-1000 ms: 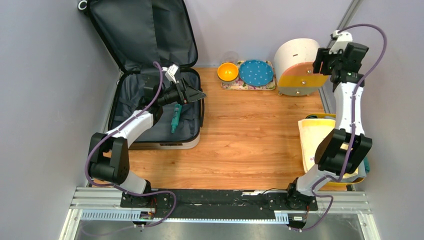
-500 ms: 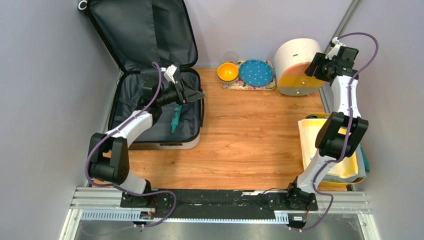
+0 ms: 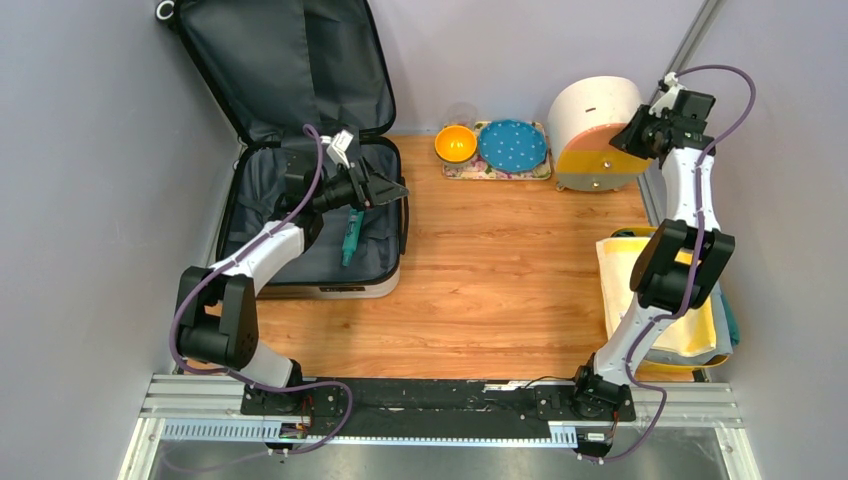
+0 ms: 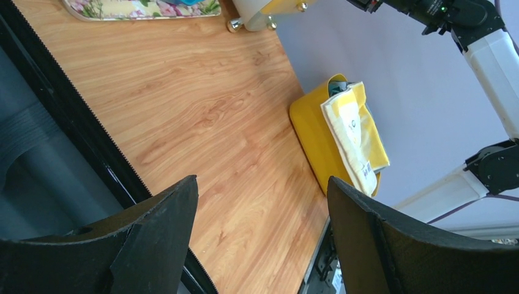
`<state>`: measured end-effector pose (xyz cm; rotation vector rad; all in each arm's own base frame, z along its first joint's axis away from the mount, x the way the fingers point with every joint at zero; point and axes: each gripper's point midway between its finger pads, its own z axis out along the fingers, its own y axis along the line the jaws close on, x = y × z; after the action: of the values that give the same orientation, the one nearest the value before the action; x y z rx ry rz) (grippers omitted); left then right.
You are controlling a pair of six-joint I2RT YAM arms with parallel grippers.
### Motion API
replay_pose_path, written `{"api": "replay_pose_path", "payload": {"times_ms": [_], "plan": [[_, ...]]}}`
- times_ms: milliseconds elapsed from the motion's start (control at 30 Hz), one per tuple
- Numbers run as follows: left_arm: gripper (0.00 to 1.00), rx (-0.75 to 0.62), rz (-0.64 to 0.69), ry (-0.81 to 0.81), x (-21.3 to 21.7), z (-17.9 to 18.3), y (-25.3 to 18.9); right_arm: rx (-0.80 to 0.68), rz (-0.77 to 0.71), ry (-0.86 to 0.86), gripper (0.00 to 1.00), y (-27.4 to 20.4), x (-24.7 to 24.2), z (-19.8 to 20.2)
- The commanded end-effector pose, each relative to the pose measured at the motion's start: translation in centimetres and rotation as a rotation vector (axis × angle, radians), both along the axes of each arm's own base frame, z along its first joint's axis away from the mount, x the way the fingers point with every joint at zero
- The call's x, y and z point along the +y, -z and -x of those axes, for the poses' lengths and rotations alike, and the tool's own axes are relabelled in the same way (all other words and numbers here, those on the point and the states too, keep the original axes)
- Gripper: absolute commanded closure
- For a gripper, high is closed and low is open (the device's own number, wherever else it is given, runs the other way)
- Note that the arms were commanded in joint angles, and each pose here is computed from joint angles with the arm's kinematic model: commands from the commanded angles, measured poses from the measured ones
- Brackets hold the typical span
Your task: Open, take out, and arrange the luggage
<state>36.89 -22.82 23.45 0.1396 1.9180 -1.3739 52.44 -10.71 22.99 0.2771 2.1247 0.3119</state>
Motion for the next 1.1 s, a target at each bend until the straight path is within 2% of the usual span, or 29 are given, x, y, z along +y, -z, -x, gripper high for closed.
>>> {"api": "replay_pose_path", "payload": {"times_ms": [0,100,400,567,600,667,700,767,833,867,933,967,1000,1067], "plan": [[0.15,-0.075,-0.010,-0.001,0.6,0.4,-1.6,-0.101,0.010,0.010,0.88,-3.9,0.0,0.3],[0.15,-0.072,-0.029,-0.007,1.0,0.4,-1.2,-0.103,0.002,0.017,1.00,-4.4,0.1,1.4],[0.14,-0.047,-0.115,-0.033,3.1,0.6,0.8,-0.066,0.002,0.049,1.00,-3.7,-0.4,4.5],[0.14,0.023,-0.181,-0.031,5.2,0.8,2.9,-0.047,-0.001,0.055,1.00,-3.2,-0.5,5.8],[0.14,-0.019,-0.207,-0.021,5.5,0.6,2.8,-0.046,0.000,0.058,1.00,-3.1,-0.6,6.0],[0.14,0.006,-0.247,-0.007,6.1,1.2,3.9,-0.038,-0.005,0.057,1.00,-2.8,-0.5,6.3],[0.13,-0.047,-0.291,0.011,6.5,1.0,3.8,-0.035,-0.006,0.058,0.99,-2.7,-0.5,6.5],[0.13,-0.057,-0.348,0.029,7.0,0.9,4.5,-0.040,0.000,0.058,0.98,-2.9,-0.5,6.6],[0.13,-0.058,-0.409,0.067,7.9,1.2,5.2,-0.043,0.004,0.054,0.94,-3.1,-0.5,6.6],[0.13,-0.030,-0.425,0.087,8.1,1.7,5.8,-0.042,0.003,0.053,0.87,-3.0,-0.5,6.5],[0.12,-0.074,-0.477,0.130,8.8,1.5,6.3,-0.043,-0.005,0.045,0.76,-3.1,-0.4,6.4],[0.12,-0.050,-0.496,0.159,9.1,2.2,6.8,-0.045,-0.007,0.045,0.62,-3.2,-0.4,6.4],[0.12,-0.123,-0.548,0.195,9.6,1.8,6.5,-0.050,-0.007,0.044,0.57,-3.4,-0.3,6.3],[0.11,-0.086,-0.596,0.260,10.5,2.7,7.6,-0.049,-0.001,0.046,0.42,-3.5,-0.4,6.3]]}}
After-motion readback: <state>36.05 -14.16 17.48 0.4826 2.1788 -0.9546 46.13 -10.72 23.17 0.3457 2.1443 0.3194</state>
